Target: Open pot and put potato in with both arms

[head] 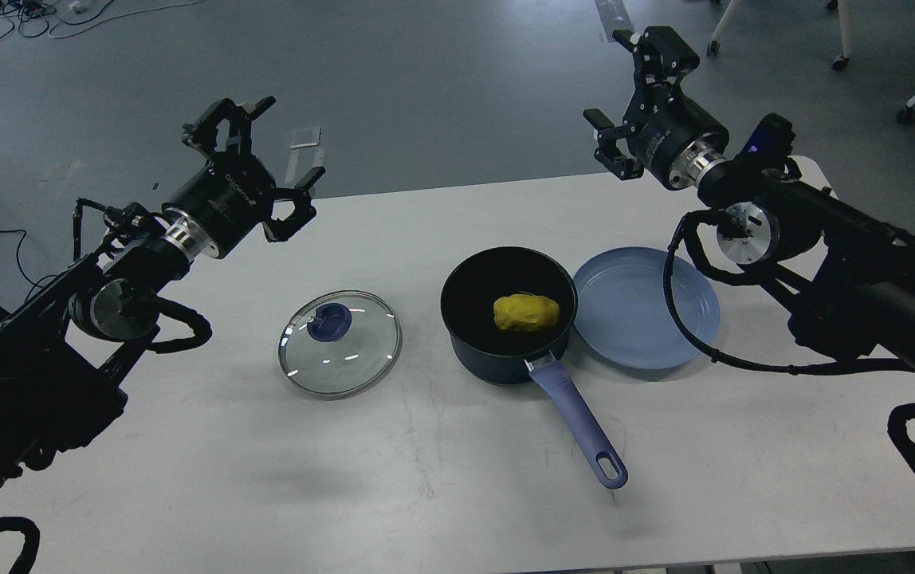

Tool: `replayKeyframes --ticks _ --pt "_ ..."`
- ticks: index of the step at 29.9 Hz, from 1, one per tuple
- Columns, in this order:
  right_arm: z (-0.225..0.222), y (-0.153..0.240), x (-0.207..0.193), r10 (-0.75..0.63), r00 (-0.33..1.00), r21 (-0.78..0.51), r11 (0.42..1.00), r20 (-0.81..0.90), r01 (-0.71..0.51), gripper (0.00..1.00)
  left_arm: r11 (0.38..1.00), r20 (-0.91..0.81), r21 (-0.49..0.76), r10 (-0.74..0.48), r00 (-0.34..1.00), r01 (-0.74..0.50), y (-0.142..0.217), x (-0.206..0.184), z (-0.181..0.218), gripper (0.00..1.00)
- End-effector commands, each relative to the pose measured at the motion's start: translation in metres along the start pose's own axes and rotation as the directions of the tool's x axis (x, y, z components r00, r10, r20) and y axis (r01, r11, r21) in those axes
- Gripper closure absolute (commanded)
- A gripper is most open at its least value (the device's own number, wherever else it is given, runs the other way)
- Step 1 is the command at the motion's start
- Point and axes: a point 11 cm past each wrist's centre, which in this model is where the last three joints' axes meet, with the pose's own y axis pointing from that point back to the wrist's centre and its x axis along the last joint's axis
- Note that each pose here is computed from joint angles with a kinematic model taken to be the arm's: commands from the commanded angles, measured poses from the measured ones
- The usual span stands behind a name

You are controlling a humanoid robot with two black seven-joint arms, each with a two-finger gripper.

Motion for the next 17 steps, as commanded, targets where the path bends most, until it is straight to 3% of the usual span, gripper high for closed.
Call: replayKeyframes --ticks 1,17 --pt "0.013 0.002 -0.004 -0.001 1.000 -0.017 1.000 0.030 0.001 0.00 0.999 -0.007 -0.002 0.032 0.999 -0.032 0.001 0.007 -0.002 0.02" --pt "0.031 0.008 -0.020 -0.037 0.993 -0.107 0.993 0.111 0.049 0.00 0.999 -0.016 0.013 0.053 0.998 -0.052 0.012 0.018 -0.010 0.02"
